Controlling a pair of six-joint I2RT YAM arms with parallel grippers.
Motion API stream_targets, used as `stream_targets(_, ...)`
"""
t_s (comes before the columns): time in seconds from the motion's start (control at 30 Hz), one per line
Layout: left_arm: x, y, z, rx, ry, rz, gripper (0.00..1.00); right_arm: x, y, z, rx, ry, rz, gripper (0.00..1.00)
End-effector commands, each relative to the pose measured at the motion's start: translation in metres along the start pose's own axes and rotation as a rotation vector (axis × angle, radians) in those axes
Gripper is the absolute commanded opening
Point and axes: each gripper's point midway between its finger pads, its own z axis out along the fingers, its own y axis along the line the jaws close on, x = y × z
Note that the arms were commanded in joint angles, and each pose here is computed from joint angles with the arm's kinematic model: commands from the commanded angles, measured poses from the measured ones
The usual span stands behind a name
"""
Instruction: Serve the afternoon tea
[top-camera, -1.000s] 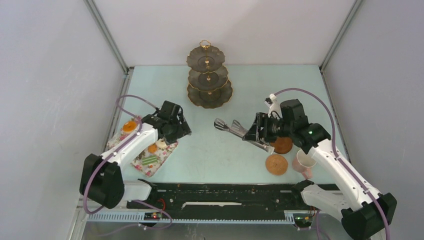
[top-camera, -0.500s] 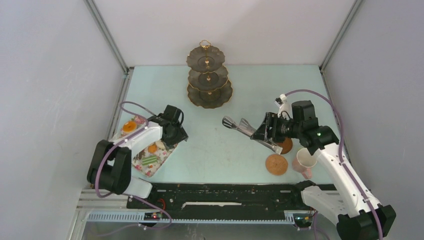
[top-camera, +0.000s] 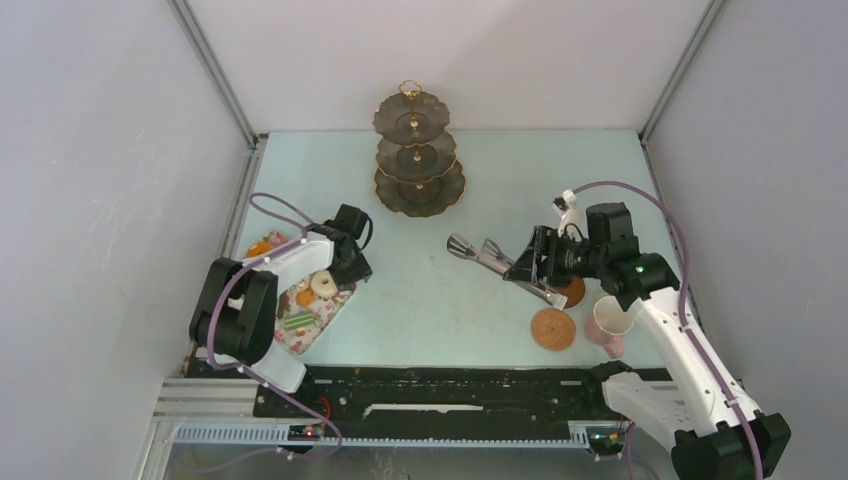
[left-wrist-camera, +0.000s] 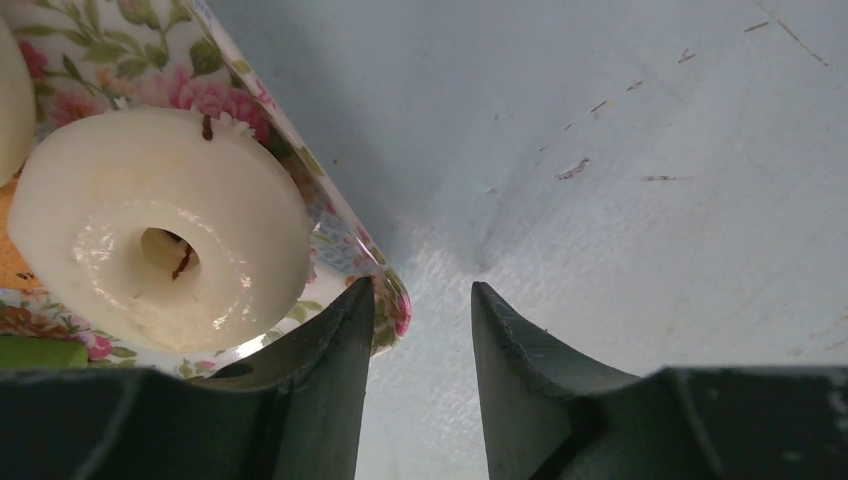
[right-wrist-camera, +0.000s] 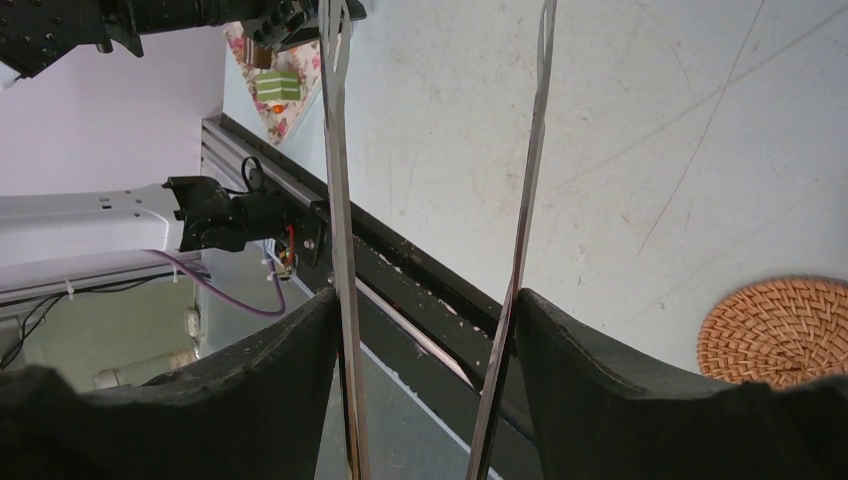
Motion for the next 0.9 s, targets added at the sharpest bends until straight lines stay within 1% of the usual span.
stream_targets(0.0, -0.009, 0.006, 0.003, -0.029, -0.037, 0.038, 0.45, -0.002, 0.005, -0.001, -0.03, -0.015, -0.01, 0.67)
stream_targets(0.07, -0.007, 0.008, 0.004, -0.028, -0.038, 0.042, 0.43, -0.003, 0.003, -0.001, -0.024, -0.021, -0.009, 0.67)
stream_targets(0.13, -0.008, 0.01, 0.004, -0.04, -0.039, 0.06, 0.37, -0.004, 0.002, 0.001, -0.021, -0.025, -0.003, 0.67)
stream_targets(0.23, -0.007, 0.012, 0.006, -0.054, -0.029, 0.084, 0.32, -0.005, 0.002, 0.004, -0.025, -0.029, 0.007, 0.67)
stream_targets(0.37, -0.003, 0.006, 0.007, -0.032, -0.012, 0.118, 0.23, -0.008, 0.0, 0.006, -0.023, -0.037, 0.012, 0.66)
stream_targets(0.53, -0.003, -0.011, 0.0, 0.014, -0.015, 0.153, 0.16, -0.012, 0.0, 0.008, -0.024, -0.046, 0.014, 0.66)
stream_targets(0.6, -0.002, -0.022, -0.003, 0.034, -0.012, 0.17, 0.1, -0.013, -0.001, 0.01, -0.023, -0.046, 0.016, 0.66)
stream_targets(0.73, 0.004, -0.043, -0.009, 0.067, -0.006, 0.202, 0.02, -0.015, -0.003, 0.012, -0.017, -0.048, 0.017, 0.66)
stream_targets(0.87, 0.011, -0.057, -0.011, 0.082, 0.0, 0.238, 0.01, -0.016, -0.003, 0.012, -0.014, -0.052, 0.016, 0.66)
